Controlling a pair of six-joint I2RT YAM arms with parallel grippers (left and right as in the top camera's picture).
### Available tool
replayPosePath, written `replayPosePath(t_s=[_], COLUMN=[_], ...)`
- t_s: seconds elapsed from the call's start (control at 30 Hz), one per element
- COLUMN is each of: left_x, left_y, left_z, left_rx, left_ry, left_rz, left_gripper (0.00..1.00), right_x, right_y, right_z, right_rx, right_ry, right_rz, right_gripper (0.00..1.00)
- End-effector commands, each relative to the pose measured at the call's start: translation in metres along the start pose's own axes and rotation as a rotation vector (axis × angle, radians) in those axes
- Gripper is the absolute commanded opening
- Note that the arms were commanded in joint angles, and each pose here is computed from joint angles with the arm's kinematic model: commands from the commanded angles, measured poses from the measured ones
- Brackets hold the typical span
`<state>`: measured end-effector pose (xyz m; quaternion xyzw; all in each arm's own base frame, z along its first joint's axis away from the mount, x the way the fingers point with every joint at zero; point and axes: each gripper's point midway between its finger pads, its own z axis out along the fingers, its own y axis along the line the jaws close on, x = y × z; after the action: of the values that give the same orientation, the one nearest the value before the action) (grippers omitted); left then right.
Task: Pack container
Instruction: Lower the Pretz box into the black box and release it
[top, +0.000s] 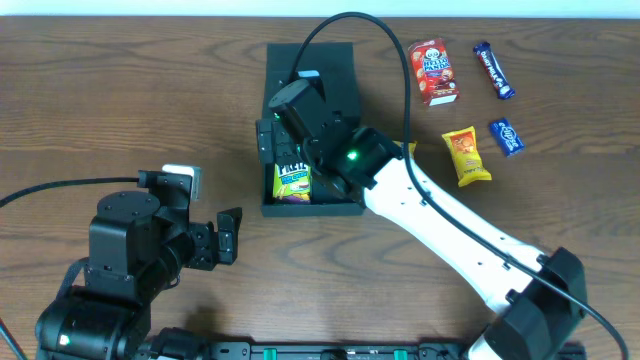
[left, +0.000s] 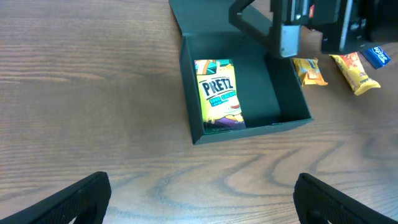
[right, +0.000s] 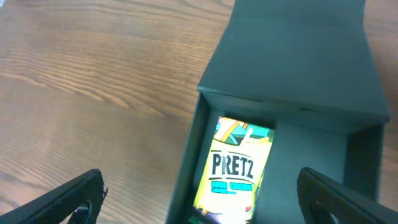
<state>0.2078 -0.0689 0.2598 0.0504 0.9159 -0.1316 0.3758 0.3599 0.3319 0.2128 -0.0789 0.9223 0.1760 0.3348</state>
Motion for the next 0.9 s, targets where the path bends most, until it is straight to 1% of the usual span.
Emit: replayPosePath(t_s=[0.0, 0.17, 0.2, 0.3, 0.37, 0.43, 0.47, 0.57, 0.87], left_x=[0.0, 0.0, 0.0, 0.0, 0.0, 0.0, 0.0, 0.0, 0.0], left_y=[-0.001, -0.001, -0.001, -0.001, -0.001, -0.001, -0.001, -0.001, -0.001], left_z=[-0.001, -0.001, -0.001, -0.001, -0.001, -0.001, -0.001, -0.001, -0.001], left_rx=[0.003, 0.003, 0.003, 0.003, 0.003, 0.003, 0.003, 0.003, 0.003], left_ry=[0.0, -0.001, -0.001, -0.001, -0.001, -0.001, -0.001, -0.001, -0.001], left_rz=[0.007, 0.007, 0.007, 0.007, 0.007, 0.007, 0.007, 0.007, 0.007], left_gripper=[0.95, 0.95, 0.95, 0.95, 0.95, 0.95, 0.95, 0.95, 0.95], right_x=[-0.005, -0.005, -0.005, -0.004, -0.001, 0.003, 0.006, 0.02, 0.065], right_y=[-0.003, -0.003, -0.003, -0.011, -0.021, -0.031, -0.036, -0.047, -0.078], right_z=[-0.009, -0.009, -0.009, -0.007, -0.003, 0.002, 0.006, 0.021, 0.077], right_rx=[0.009, 0.009, 0.01, 0.039, 0.088, 0.132, 0.153, 0.191, 0.288], right_ry=[-0.016, -0.015, -0.015, -0.014, -0.014, -0.009, -0.004, 0.034, 0.181], right_rz=[-0.048, -0.048, -0.05, -0.098, -0.102, -0.107, -0.11, -0.118, -0.136], right_gripper=[0.99, 0.97, 0.93, 0.51, 0.29, 0.14, 0.1, 0.02, 0.01])
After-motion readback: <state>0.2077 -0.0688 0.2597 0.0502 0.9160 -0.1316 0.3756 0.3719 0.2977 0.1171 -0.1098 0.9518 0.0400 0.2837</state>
